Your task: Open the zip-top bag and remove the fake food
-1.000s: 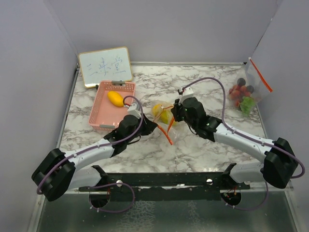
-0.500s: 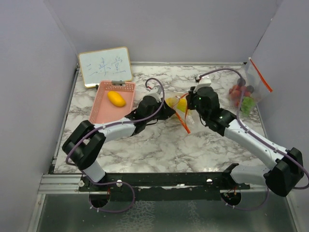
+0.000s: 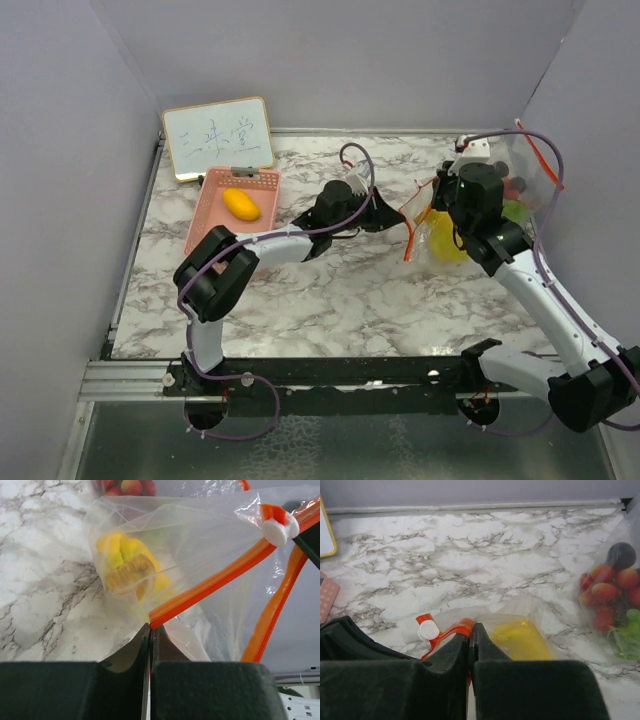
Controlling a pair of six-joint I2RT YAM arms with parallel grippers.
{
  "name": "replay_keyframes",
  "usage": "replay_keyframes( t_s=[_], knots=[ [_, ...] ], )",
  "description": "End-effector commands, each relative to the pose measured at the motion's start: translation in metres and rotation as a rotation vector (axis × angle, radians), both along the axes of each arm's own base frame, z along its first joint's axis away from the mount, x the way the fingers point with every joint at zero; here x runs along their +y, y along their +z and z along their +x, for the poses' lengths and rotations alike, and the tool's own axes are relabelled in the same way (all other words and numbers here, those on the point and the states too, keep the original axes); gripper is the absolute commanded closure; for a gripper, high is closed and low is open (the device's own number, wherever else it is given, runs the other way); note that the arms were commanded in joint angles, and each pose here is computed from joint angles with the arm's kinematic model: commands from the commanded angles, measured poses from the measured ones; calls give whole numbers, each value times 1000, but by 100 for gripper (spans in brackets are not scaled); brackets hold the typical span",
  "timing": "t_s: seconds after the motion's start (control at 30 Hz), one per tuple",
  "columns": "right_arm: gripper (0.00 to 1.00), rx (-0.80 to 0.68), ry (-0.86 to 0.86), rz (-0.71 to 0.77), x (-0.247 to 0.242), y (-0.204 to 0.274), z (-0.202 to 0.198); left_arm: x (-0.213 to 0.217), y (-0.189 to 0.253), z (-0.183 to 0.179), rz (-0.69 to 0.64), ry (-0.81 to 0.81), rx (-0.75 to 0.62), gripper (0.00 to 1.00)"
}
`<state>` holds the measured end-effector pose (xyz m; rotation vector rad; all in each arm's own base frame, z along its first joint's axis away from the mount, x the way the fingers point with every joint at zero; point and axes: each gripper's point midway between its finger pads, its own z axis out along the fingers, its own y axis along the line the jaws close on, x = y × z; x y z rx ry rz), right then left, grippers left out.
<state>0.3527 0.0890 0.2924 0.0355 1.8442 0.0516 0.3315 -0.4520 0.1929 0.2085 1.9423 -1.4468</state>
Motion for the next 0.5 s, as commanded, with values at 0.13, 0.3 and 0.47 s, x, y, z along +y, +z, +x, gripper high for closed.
replay_keyframes(
  t_s=[0.13, 0.3, 0.47],
  knots=[
    [98, 134, 241, 104, 56, -89, 7, 39, -83, -11, 153, 7, 143, 100],
    [98, 199, 309, 170, 73, -128, -1, 66, -108, -22, 215, 31, 172, 95],
    [98, 182, 376, 197, 85, -134, -5, 94, -116, -27, 355, 81, 143, 69]
  ],
)
